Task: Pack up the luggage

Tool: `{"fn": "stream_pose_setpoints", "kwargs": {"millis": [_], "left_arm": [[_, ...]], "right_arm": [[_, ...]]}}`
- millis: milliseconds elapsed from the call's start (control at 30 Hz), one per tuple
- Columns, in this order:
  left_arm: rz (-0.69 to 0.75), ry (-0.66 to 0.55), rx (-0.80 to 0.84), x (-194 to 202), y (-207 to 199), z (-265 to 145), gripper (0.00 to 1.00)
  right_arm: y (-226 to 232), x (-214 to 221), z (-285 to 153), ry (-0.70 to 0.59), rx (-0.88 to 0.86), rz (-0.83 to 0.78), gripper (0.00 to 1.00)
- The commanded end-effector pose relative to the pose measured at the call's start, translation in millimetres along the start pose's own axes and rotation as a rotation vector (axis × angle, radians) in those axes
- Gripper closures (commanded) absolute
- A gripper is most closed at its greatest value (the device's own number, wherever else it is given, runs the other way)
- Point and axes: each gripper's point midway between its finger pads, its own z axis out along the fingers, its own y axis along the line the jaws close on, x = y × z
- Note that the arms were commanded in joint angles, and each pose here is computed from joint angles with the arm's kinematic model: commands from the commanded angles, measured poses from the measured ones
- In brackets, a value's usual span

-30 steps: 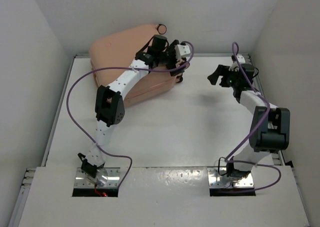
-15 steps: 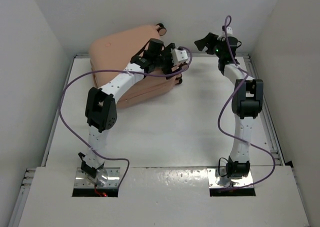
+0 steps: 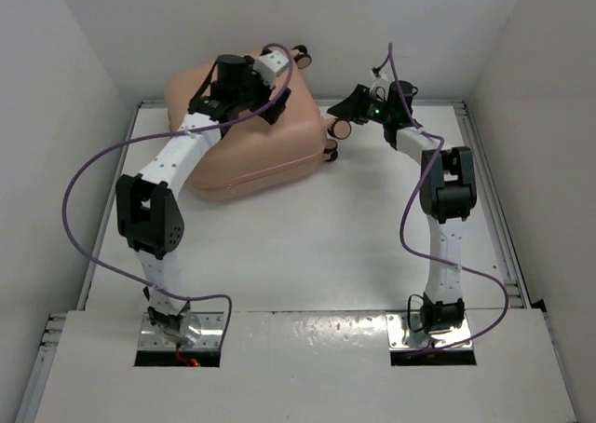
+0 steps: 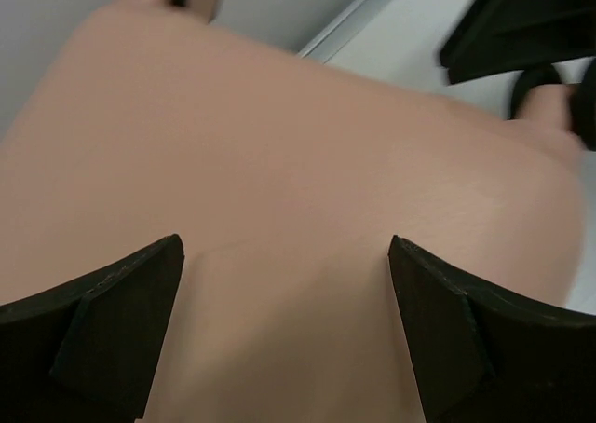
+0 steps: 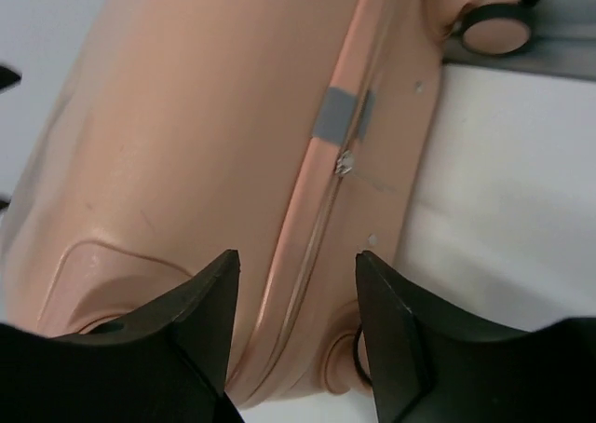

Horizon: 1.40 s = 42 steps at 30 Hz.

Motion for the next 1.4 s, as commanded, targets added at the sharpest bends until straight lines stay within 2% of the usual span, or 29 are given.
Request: {"fn": "stream_pose_setpoints", "kwargs": {"millis": [0,100,133,200,333,433,467,533,567,600,633,700,800,833,867,900,933,967,1000,1033,1067,1100,1167,1200,1233,1267,1300,1333,1367], "left_arm": [[-0.05,-0.047,-0.137,-23.5,24.1,-36.0,0.04],[-0.054,-0.033,-0.195,-15.7,30.1,-56.5,0.04],[-0.06,-0.002,-0.203,-1.9,27.3,-59.2,0.04],[-0.062,-0.012,-0.252,-3.7,37.7,-79.4,0.04],[-0.117,0.009,-0.387,16.8,64.4,-115.9,0.02],[-0.265,0.021,-0.515,40.8,94.9,-145.8,0.01],[-0.302,0.005,-0.546,37.8,102.5,-161.3,0.01],[-0.426,0.021,-0.623,63.5,123.7,-187.7,0.01],[-0.457,0.005,-0.625,65.4,128.5,-196.2,0.01],[-0.481,-0.009,-0.636,66.0,132.4,-209.8,0.01],[-0.521,-0.004,-0.637,74.4,133.7,-216.7,0.01],[-0.563,-0.016,-0.66,84.5,146.9,-238.5,0.01],[-0.613,-0.03,-0.659,97.5,154.0,-261.5,0.01],[-0.618,-0.033,-0.66,99.8,157.3,-266.1,0.01],[-0.644,-0.03,-0.68,108.5,161.9,-277.6,0.01],[-0.65,-0.04,-0.652,109.1,158.3,-281.0,0.01],[-0.66,-0.039,-0.639,113.8,158.0,-283.1,0.01],[-0.639,-0.043,-0.645,113.8,161.5,-291.6,0.01],[-0.641,-0.025,-0.63,120.5,158.5,-291.9,0.01],[-0.637,-0.037,-0.626,117.0,158.0,-295.9,0.01],[-0.637,-0.032,-0.613,119.0,156.5,-297.1,0.01],[-0.632,-0.01,-0.602,126.5,153.8,-297.9,0.01],[-0.612,-0.012,-0.594,121.5,149.5,-301.4,0.01],[-0.597,-0.001,-0.574,125.4,146.2,-298.9,0.01],[-0.577,-0.009,-0.558,120.8,143.6,-299.4,0.01],[-0.561,-0.01,-0.56,119.5,141.2,-301.7,0.01],[-0.52,-0.008,-0.551,115.3,139.0,-301.3,0.01],[-0.506,0.002,-0.532,117.2,134.2,-295.6,0.01],[-0.481,0.001,-0.533,113.1,132.5,-296.0,0.01]], "right_arm": [[67.3,15.4,-6.8,0.12,-0.15,-0.106,0.48],[84.7,24.7,-14.0,0.149,-0.214,-0.137,0.55],[95.8,30.8,-20.9,0.169,-0.257,-0.152,0.55],[104.2,41.4,-29.0,0.187,-0.284,-0.149,0.57],[158.6,53.8,-60.6,0.26,-0.453,-0.215,0.61],[185.6,83.5,-84.2,0.329,-0.53,-0.237,0.61],[198.4,97.3,-86.9,0.366,-0.555,-0.232,0.61],[214.7,109.0,-97.2,0.367,-0.628,-0.363,0.61],[236.1,132.7,-112.1,0.467,-0.64,-0.285,0.61],[231.7,141.2,-110.4,0.442,-0.669,-0.458,0.61],[239.9,143.4,-113.5,0.477,-0.654,-0.441,0.61],[250.0,142.9,-110.5,0.456,-0.706,-0.53,0.61],[269.6,156.4,-124.0,0.545,-0.766,-0.587,0.61],[272.0,152.3,-116.7,0.512,-0.797,-0.74,0.61],[273.6,152.9,-117.5,0.52,-0.794,-0.755,0.61],[275.8,139.4,-107.3,0.452,-0.792,-0.846,0.59],[279.1,125.3,-103.3,0.429,-0.709,-0.827,0.56],[248.9,150.1,-105.2,0.499,-0.56,-0.64,0.52],[235.3,97.4,-81.9,0.243,-0.426,-0.767,0.42],[239.7,79.1,-79.1,0.172,-0.431,-0.826,0.37],[225.7,52.9,-70.8,0.102,-0.317,-0.909,0.34],[194.7,53.6,-65.5,0.147,-0.256,-0.942,0.29],[184.6,-15.1,-59.8,0.058,-0.11,-1.002,0.28],[176.1,-36.1,-50.3,0.037,-0.073,-1.011,0.28],[142.0,-39.6,-51.3,0.081,-0.003,-0.958,0.28],[142.2,-71.9,-44.3,0.035,0.029,-0.981,0.28],[137.2,-80.0,-43.5,0.034,0.043,-0.973,0.28],[100.2,-62.4,-40.1,0.121,0.069,-0.892,0.28],[114.3,-86.3,-39.1,0.084,0.046,-0.937,0.28]]}}
